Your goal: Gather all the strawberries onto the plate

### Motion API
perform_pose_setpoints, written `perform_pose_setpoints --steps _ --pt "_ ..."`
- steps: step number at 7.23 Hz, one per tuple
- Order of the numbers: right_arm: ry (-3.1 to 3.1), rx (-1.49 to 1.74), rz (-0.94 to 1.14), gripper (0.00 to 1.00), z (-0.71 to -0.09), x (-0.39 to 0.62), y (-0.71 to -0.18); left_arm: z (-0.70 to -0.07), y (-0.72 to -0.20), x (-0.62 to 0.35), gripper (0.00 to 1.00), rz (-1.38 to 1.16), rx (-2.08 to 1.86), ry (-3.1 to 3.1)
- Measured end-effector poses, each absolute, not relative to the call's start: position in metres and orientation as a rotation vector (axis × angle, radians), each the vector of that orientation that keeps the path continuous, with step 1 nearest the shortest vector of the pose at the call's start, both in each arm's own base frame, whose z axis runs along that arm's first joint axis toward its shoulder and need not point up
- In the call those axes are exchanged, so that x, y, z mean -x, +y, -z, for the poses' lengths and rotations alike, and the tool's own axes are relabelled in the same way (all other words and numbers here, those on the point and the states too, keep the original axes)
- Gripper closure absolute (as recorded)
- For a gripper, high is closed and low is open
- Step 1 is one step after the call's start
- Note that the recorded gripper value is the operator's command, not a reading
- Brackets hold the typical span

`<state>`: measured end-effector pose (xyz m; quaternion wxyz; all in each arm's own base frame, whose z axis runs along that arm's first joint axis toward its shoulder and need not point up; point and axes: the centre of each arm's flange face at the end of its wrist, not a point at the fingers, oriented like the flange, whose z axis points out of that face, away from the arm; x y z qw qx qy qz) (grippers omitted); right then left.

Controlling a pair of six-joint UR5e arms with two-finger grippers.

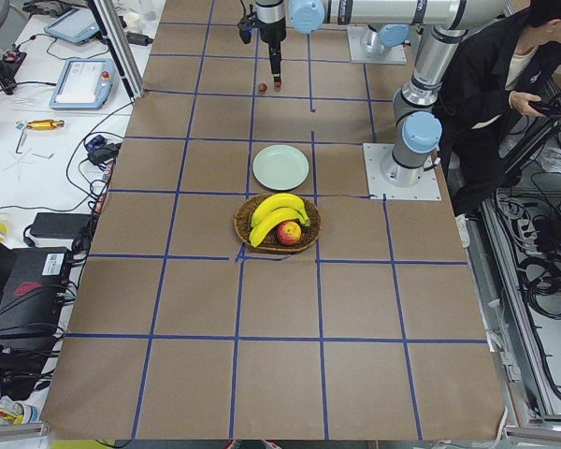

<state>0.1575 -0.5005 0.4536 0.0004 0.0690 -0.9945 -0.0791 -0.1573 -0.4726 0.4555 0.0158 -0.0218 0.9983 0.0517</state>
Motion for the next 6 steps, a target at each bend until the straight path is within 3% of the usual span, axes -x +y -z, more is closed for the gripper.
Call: perform_pose_setpoints --steps 6 --pt "-3.116 -0.224 0.264 0.0 -0.297 -0.176 -0.525 -0.453 -0.47 0.157 0.0 -0.169 0.093 3.103"
